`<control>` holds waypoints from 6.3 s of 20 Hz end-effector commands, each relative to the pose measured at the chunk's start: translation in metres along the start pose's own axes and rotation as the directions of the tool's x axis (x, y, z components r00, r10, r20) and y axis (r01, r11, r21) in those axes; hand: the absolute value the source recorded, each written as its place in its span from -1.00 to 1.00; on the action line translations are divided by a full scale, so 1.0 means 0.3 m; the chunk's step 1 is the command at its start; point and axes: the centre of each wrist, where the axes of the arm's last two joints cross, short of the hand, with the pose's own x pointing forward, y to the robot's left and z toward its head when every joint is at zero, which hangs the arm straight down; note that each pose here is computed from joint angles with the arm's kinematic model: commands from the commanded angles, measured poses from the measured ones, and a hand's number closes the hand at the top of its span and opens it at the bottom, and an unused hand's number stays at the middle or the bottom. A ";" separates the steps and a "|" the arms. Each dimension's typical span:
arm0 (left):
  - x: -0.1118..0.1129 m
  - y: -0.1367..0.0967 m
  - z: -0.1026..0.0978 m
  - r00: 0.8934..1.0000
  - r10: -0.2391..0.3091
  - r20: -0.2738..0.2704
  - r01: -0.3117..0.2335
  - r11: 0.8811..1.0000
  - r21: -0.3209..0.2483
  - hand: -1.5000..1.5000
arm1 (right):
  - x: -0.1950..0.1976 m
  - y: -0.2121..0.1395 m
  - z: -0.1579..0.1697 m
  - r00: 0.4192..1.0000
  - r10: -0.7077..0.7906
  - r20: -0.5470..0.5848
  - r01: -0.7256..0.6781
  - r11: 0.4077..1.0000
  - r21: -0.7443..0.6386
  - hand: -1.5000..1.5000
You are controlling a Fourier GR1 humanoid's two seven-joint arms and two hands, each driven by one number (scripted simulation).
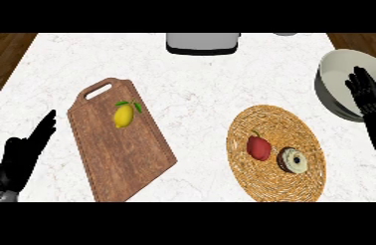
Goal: Pick the cupcake from the placemat and place it in the bowl
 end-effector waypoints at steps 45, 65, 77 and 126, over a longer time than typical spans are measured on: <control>0.247 -0.109 -0.113 0.766 0.526 0.370 -0.489 0.850 -0.198 0.00 | 0.223 0.073 -0.177 0.309 0.547 -0.778 -0.117 0.833 0.540 -1.00; 0.269 -0.085 -0.038 0.771 0.514 0.376 -0.480 0.857 -0.187 0.00 | 0.059 0.181 -0.004 0.347 0.573 -0.743 -0.278 0.819 0.502 -1.00; 0.229 -0.158 -0.098 0.772 0.507 0.383 -0.467 0.862 -0.199 0.00 | -0.069 0.231 0.045 0.300 0.604 -0.738 -0.234 0.797 0.557 -1.00; 0.300 -0.088 -0.063 0.774 0.512 0.373 -0.468 0.859 -0.207 0.00 | 0.365 -0.541 0.020 0.576 0.803 -0.156 -0.810 0.585 0.023 1.00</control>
